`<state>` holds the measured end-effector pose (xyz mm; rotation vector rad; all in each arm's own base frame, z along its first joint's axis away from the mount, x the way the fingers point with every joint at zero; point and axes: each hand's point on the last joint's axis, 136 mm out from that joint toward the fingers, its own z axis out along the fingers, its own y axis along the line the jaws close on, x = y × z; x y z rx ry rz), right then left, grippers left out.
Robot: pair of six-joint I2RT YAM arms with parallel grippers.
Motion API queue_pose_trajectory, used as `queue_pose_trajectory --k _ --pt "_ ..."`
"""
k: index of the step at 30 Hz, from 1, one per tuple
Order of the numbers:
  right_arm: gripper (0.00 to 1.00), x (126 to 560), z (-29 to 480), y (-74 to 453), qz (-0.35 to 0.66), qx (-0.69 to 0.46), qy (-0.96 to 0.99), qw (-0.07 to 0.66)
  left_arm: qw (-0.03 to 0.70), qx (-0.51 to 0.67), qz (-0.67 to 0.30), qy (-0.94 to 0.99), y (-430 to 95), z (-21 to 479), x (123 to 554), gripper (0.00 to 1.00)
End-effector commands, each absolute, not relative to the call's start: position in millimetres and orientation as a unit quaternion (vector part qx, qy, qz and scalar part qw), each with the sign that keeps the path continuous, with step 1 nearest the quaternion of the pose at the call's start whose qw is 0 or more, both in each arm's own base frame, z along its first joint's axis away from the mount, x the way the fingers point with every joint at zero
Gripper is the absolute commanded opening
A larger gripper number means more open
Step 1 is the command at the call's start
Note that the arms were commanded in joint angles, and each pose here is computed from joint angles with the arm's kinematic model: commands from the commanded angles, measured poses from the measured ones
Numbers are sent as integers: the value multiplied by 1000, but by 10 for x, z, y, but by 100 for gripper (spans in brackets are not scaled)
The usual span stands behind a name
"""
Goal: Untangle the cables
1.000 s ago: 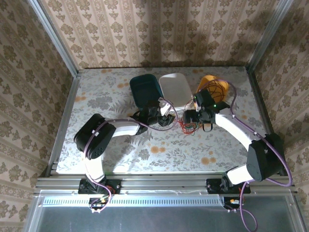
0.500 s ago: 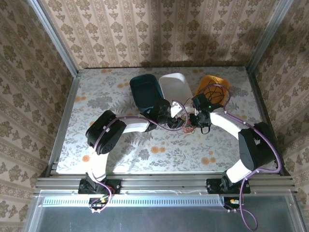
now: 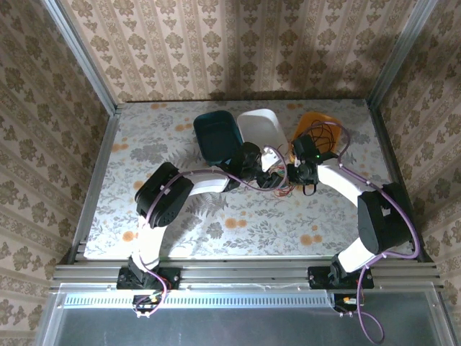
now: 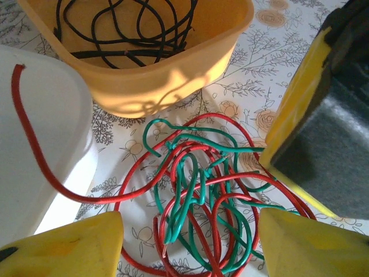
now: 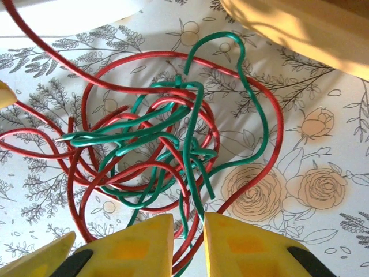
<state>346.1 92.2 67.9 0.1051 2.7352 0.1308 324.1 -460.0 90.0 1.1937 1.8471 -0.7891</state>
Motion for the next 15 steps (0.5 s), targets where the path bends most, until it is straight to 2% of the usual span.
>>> queue_pose_trajectory --k 1,15 --pt "23 3629 659 871 35 42 976 209 379 485 -317 722 -4677 842 3198 65" --pt "27 3708 721 757 21 52 974 220 370 487 -316 725 -4710 743 3158 64"
